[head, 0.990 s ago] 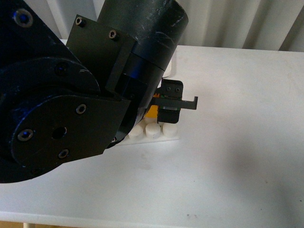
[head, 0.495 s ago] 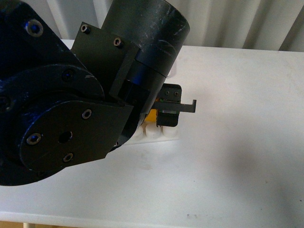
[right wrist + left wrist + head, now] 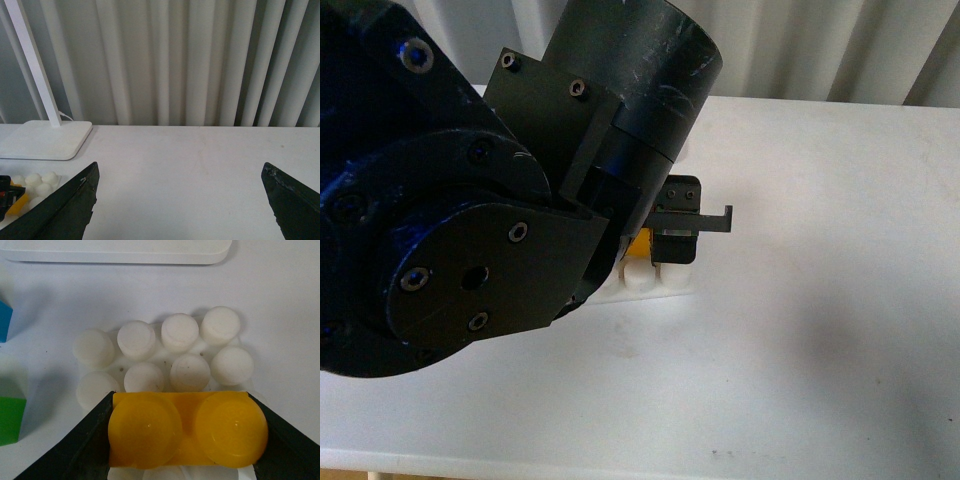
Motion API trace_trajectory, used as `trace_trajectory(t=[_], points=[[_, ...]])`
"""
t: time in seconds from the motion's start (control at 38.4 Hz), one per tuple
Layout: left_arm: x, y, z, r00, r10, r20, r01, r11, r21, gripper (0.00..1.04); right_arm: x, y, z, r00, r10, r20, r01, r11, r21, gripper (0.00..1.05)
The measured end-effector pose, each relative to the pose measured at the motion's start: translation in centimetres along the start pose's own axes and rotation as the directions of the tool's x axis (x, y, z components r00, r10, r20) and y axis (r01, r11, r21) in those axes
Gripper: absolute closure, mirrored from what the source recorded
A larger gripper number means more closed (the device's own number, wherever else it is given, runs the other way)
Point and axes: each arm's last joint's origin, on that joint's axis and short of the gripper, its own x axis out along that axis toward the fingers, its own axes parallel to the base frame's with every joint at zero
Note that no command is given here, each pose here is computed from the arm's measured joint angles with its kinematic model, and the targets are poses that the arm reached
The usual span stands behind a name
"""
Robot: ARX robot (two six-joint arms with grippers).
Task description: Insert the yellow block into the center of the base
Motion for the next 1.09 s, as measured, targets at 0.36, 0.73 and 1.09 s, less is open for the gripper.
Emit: trace_trajectory(t=[0.36,0.73,1.09], points=[[0.08,-0.04,0.04,1.000,0.012,0.000,-0.011,0.999,-0.038,0.39,0.00,0.00,0.00,1.000,0.000,0.000,0.000,1.000,0.000,0.09],[0.04,0.14,-0.24,1.000,0.021,0.014,-0.020,0.997,-0.078,0.39,0.00,0.00,0.00,1.000,0.000,0.000,0.000,1.000,0.000,0.09],[0.15,0.10,-0.46,1.000,0.022,0.018,-0.021,0.997,-0.078,0.39,0.00,0.00,0.00,1.000,0.000,0.000,0.000,1.000,0.000,0.09]])
